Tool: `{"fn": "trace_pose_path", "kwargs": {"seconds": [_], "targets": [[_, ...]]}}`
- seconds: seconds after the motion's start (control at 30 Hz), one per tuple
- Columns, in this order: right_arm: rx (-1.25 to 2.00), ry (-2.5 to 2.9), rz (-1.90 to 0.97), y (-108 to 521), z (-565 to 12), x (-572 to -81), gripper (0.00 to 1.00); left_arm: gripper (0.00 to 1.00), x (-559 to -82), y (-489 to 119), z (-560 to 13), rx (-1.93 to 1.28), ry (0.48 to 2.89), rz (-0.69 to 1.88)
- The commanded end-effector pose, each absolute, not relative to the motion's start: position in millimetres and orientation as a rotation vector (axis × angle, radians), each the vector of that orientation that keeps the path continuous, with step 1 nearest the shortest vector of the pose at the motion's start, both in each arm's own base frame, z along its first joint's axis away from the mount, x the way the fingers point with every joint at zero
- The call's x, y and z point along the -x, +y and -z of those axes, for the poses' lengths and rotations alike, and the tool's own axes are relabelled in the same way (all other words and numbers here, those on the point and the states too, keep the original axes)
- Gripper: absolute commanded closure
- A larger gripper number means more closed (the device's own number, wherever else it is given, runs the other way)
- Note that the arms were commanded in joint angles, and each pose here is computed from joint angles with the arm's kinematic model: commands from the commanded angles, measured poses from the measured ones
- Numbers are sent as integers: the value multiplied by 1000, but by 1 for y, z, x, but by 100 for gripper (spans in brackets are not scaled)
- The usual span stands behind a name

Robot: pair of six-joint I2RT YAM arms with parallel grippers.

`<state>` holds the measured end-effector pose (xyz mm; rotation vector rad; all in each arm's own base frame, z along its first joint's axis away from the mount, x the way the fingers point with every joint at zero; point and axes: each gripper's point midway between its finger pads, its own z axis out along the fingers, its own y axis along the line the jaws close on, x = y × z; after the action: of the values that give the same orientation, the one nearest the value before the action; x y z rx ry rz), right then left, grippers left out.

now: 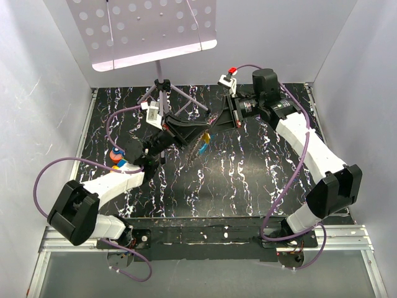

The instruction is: Put the keys on the keyring

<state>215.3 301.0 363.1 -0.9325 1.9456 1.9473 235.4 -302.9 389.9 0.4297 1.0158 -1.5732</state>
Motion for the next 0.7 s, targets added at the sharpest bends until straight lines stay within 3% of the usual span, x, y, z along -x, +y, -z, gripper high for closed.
{"fn": "trace_pose_path", "kwargs": {"seconds": [0.0,0.33,0.5,0.67], "targets": [[922,1925,-1797,305,-369,-228,89,100,-209,-287,-436,-458,773,1597],[880,1917,-1664,290,-378,-236,77,100,-209,-289,-426,-467,806,1598],[909,1871,-1594,272,-383,-232,62,100,-209,-290,-421,-493,841,1570],[955,1809,-1512,241,-385,-222,53,100,-209,-290,-407,-562,919,1537]]}}
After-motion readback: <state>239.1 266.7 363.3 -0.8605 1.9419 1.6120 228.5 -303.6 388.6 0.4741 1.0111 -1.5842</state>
